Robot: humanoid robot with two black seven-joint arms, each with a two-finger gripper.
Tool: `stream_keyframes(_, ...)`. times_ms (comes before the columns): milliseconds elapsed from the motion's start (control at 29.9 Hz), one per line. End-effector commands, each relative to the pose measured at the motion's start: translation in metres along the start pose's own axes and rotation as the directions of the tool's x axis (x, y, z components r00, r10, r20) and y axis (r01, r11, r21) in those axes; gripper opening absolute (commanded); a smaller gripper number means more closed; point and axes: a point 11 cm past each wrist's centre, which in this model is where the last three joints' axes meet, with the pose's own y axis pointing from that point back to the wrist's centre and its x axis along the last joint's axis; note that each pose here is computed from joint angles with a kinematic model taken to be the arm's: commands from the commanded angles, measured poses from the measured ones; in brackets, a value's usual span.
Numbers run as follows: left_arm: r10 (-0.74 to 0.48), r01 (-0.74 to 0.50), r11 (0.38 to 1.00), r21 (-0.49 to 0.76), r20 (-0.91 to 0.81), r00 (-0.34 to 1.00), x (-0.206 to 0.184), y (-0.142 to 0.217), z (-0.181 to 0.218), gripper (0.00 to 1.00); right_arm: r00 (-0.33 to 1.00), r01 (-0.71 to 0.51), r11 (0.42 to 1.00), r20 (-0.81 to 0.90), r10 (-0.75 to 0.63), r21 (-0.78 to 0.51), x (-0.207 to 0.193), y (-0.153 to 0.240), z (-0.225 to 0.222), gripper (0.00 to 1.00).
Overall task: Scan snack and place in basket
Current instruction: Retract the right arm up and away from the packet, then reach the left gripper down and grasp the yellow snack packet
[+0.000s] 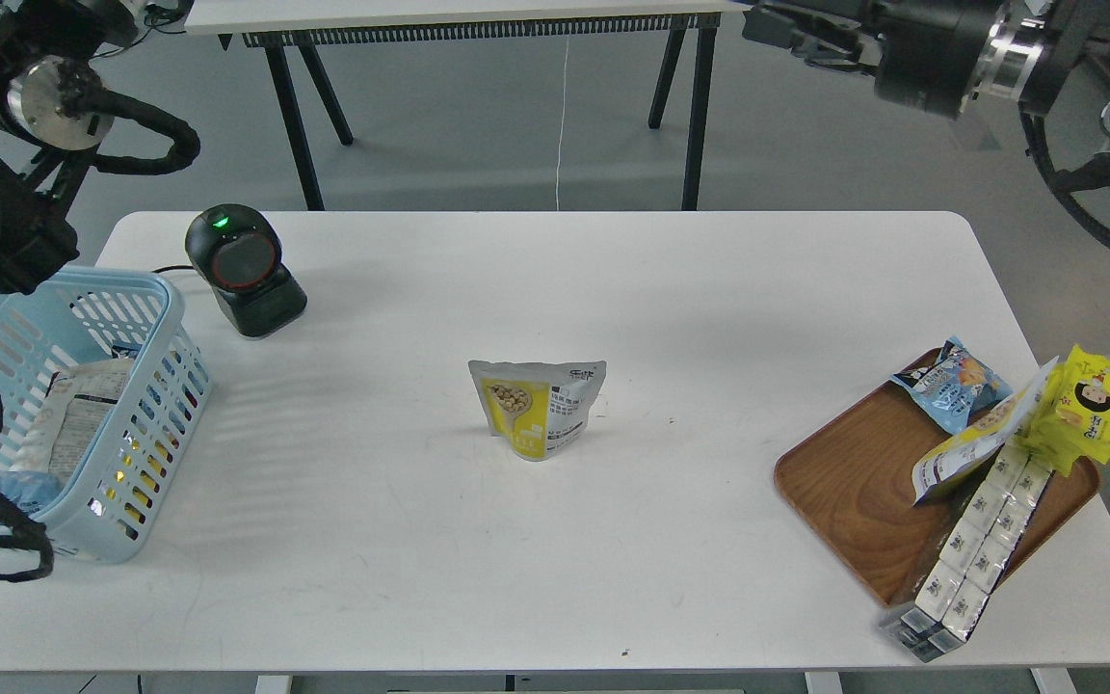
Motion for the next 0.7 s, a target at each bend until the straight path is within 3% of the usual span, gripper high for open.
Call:
stream_keyframes(0, -0.135, 0.129, 0.99, 0.05, 0.161, 0.978, -0.03, -0.003, 0.008, 0.99, 0.952, -0.185, 0.983, 0.245, 0.183, -0.017, 0.019, 0.022, 0.03, 0.99)
stream_keyframes(134, -0.27, 0.233, 0.962, 0.142, 0.368, 0.89, -0.055, -0.002, 0.009, 0.99, 0.828, -0.389, 0.921, 0.431, 0.359, -0.019, 0.049, 0.041, 0.046, 0.99)
stream_keyframes(335, -0.513, 0.39, 0.857, 0.337, 0.617, 0.596, -0.114, 0.01, -0.007, 0.99, 0.51, -0.626, 0.775, 0.708, 0.488, -0.083, 0.068, 0.064, 0.085, 0.99)
stream_keyframes(502, -0.648, 0.47, 0.736, 0.488, 0.708, 0.28, -0.162, 0.023, -0.032, 0.99, 0.386, -0.657, 0.743, 0.791, 0.475, -0.126, 0.045, 0.062, 0.116, 0.97)
stream_keyframes(669, -0.69, 0.472, 0.623, 0.623, 0.723, -0.044, -0.192, 0.041, -0.063, 0.96, 0.285, -0.696, 0.713, 0.88, 0.38, -0.083, 0.031, 0.071, 0.126, 0.98)
